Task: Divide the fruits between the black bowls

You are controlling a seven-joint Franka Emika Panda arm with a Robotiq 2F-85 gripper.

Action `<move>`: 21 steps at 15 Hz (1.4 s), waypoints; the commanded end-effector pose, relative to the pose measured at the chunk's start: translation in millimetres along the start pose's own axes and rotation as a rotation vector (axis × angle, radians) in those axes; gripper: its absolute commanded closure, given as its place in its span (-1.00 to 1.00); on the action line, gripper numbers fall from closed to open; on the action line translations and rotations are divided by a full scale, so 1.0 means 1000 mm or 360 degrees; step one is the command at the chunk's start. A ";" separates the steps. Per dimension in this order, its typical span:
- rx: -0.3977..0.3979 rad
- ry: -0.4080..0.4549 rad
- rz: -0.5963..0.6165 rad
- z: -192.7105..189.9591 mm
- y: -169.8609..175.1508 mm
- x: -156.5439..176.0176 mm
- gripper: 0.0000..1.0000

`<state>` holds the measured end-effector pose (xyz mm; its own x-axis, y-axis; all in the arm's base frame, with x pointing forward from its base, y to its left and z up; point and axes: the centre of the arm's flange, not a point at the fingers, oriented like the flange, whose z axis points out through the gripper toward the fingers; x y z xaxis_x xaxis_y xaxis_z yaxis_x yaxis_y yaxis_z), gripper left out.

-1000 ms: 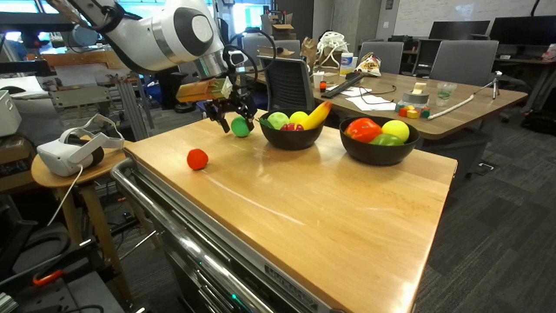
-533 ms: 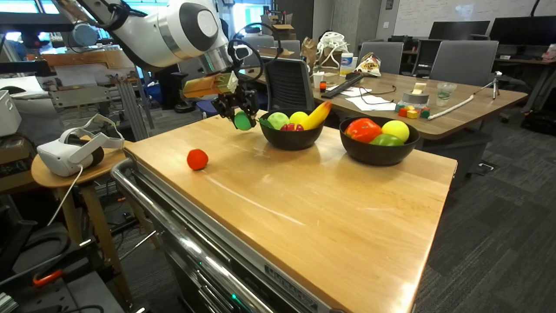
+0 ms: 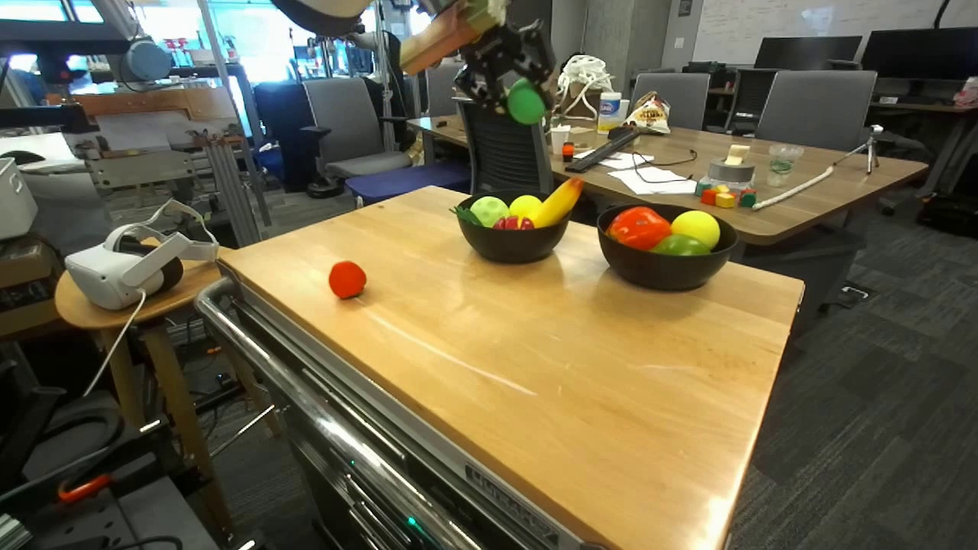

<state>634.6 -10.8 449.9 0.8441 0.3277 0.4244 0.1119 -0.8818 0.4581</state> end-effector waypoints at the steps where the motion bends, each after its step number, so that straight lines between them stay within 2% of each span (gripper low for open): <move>1: -0.0230 0.0051 0.0221 0.011 0.096 0.018 0.41; 4: -0.0358 0.0013 0.0424 0.044 0.153 0.019 0.41; 7: -0.0344 -0.0060 0.0546 0.089 0.176 0.020 0.41; 10: -0.0274 -0.0196 0.0626 0.129 0.174 0.015 0.41; 12: -0.0200 -0.0295 0.0685 0.142 0.172 0.011 0.41; 17: -0.0114 -0.0511 0.0796 0.155 0.167 0.001 0.41; 21: -0.0009 -0.0664 0.0849 0.152 0.160 -0.012 0.41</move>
<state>715.9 -204.8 391.9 0.9065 -0.2880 0.3088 -0.3820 -0.8711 0.3086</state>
